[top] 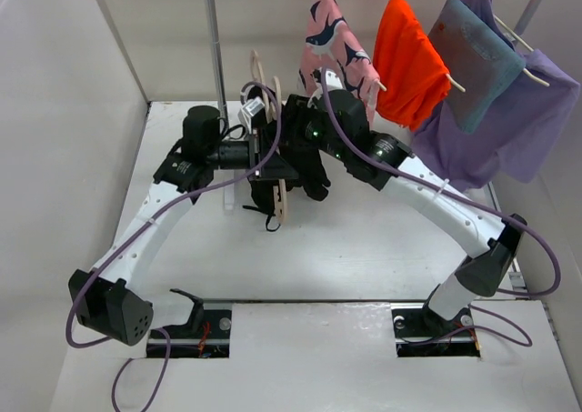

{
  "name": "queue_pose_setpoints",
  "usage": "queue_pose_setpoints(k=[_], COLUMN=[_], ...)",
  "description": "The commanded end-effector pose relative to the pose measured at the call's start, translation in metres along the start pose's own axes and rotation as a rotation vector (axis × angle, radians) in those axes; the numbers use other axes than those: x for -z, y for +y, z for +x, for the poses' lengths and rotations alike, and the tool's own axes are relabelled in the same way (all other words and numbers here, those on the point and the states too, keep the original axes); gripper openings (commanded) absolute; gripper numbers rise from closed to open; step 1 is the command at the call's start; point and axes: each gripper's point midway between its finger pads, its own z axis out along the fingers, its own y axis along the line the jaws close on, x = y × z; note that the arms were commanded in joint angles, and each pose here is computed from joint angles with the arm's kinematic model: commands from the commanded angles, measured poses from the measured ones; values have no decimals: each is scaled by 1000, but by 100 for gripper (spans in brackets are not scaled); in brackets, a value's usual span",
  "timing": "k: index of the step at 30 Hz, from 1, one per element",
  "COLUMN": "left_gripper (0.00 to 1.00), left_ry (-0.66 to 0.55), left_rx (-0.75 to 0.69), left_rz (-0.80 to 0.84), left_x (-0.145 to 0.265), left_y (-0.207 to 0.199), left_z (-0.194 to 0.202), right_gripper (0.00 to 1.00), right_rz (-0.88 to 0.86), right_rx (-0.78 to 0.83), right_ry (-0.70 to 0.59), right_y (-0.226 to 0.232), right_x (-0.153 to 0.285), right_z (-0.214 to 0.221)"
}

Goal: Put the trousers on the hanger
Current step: Place the hanger at the clothesline.

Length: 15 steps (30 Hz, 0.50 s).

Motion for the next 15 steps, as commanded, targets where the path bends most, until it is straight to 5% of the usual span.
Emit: queue_pose_setpoints(k=[1, 3, 6, 15], left_gripper=[0, 0, 0, 0], left_ry=[-141, -173, -226, -313], left_rx=[-187, -213, -250, -283], left_rz=[142, 167, 179, 214], left_x=[25, 30, 39, 49], left_y=[-63, -74, -87, -114], left_z=[-39, -55, -78, -137], right_gripper=[58, 80, 92, 98], right_rz=[-134, -128, -101, 19], right_rx=[3, 27, 64, 95], right_ry=[-41, -50, -69, -234], right_y=[31, 31, 27, 5], right_x=[11, 24, 44, 115], right_z=[-26, -37, -46, -91])
